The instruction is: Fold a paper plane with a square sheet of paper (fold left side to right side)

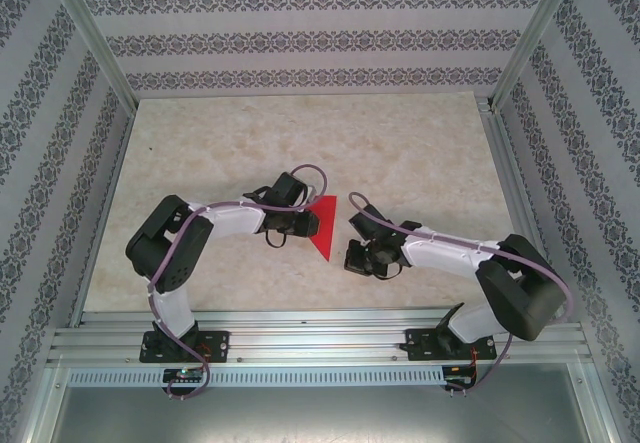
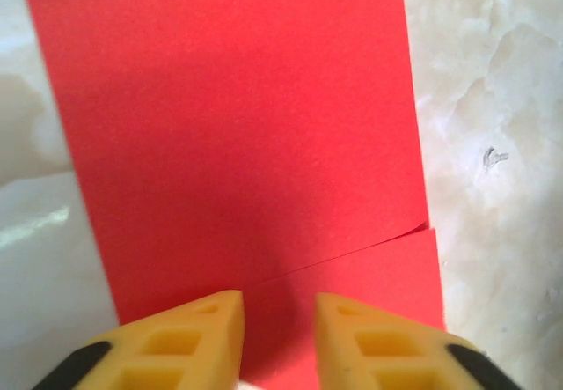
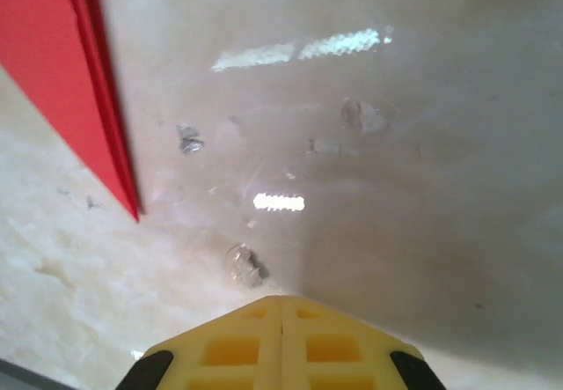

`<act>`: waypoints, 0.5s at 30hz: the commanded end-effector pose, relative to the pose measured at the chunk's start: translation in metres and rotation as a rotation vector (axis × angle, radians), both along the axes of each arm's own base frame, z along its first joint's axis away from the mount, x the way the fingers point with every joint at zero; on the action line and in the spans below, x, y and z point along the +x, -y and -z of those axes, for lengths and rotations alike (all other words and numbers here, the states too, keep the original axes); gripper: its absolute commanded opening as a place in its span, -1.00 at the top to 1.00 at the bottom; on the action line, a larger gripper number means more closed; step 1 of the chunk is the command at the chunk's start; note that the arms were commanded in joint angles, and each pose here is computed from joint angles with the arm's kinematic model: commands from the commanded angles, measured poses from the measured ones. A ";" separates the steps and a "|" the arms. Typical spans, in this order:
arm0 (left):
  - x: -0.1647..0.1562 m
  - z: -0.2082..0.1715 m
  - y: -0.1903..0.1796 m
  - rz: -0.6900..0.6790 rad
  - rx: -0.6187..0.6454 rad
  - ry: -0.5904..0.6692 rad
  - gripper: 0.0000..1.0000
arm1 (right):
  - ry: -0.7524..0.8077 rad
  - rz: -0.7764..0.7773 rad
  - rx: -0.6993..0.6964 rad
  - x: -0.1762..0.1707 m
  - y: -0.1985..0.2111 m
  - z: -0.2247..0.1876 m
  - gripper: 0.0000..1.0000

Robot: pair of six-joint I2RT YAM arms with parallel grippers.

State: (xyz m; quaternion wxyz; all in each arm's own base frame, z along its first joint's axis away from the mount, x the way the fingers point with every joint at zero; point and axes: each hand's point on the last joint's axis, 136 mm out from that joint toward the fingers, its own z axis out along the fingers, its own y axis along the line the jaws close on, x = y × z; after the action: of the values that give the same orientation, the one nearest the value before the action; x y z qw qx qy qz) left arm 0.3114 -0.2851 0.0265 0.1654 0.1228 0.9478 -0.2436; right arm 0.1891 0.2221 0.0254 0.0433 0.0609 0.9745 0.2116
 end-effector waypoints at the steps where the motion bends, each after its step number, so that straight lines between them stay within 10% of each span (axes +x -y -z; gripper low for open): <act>1: 0.007 -0.034 -0.008 -0.022 -0.035 0.037 0.23 | 0.138 -0.049 0.023 0.027 -0.004 -0.029 0.71; 15: 0.018 -0.055 -0.056 -0.244 -0.256 -0.074 -0.35 | 0.354 -0.181 0.126 0.103 -0.052 -0.050 0.24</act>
State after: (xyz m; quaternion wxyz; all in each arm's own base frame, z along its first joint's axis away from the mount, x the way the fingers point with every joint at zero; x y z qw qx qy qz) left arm 0.3379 -0.2272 0.0953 0.2097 0.0056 0.9256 -0.3151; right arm 0.2796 0.2678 0.0764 0.1772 -0.0376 0.9426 0.2806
